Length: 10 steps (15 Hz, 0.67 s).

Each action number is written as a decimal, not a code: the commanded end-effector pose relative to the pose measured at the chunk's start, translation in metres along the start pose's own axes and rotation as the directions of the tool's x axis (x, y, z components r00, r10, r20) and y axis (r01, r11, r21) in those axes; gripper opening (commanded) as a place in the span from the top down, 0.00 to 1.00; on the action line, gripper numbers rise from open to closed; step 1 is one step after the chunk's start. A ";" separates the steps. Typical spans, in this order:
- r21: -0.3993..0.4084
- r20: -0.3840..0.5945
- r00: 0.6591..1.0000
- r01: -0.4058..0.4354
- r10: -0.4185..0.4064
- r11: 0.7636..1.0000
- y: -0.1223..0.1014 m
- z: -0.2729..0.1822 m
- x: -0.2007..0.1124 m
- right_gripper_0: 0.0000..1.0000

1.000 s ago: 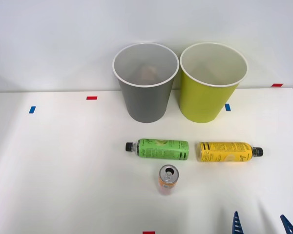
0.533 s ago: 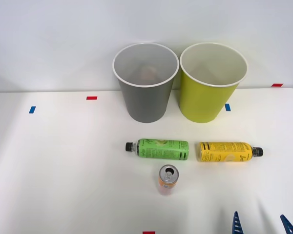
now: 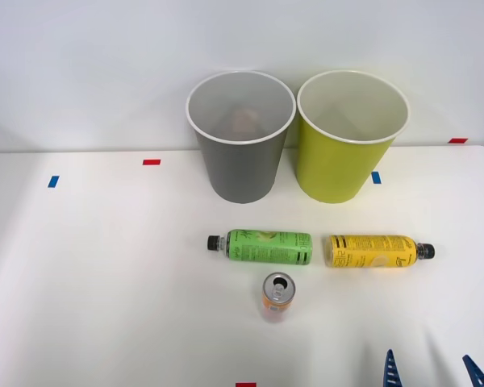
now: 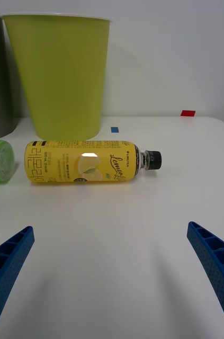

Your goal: Put cans in the gray bin, plastic bottles in the light green bin

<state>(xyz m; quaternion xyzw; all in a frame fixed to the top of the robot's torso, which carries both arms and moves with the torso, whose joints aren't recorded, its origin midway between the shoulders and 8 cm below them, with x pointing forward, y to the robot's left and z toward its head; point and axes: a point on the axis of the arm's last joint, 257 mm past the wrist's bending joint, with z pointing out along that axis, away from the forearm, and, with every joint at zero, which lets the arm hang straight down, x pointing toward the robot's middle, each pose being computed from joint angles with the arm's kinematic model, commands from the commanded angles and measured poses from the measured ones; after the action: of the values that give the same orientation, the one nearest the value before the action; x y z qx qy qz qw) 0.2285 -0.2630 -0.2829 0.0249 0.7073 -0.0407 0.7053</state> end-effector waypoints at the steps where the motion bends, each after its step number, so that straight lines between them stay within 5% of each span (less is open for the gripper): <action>1: 0.000 0.000 1.000 0.000 0.000 1.000 0.000 0.000 0.000 0.00; 10: 0.000 0.000 1.000 0.000 0.000 1.000 0.000 0.000 0.000 0.00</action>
<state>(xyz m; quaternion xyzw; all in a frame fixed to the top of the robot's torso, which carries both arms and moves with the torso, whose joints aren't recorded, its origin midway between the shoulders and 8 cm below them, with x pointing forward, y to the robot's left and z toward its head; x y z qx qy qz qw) 0.2285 -0.2630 -0.2829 0.0248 0.7073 -0.0407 0.7053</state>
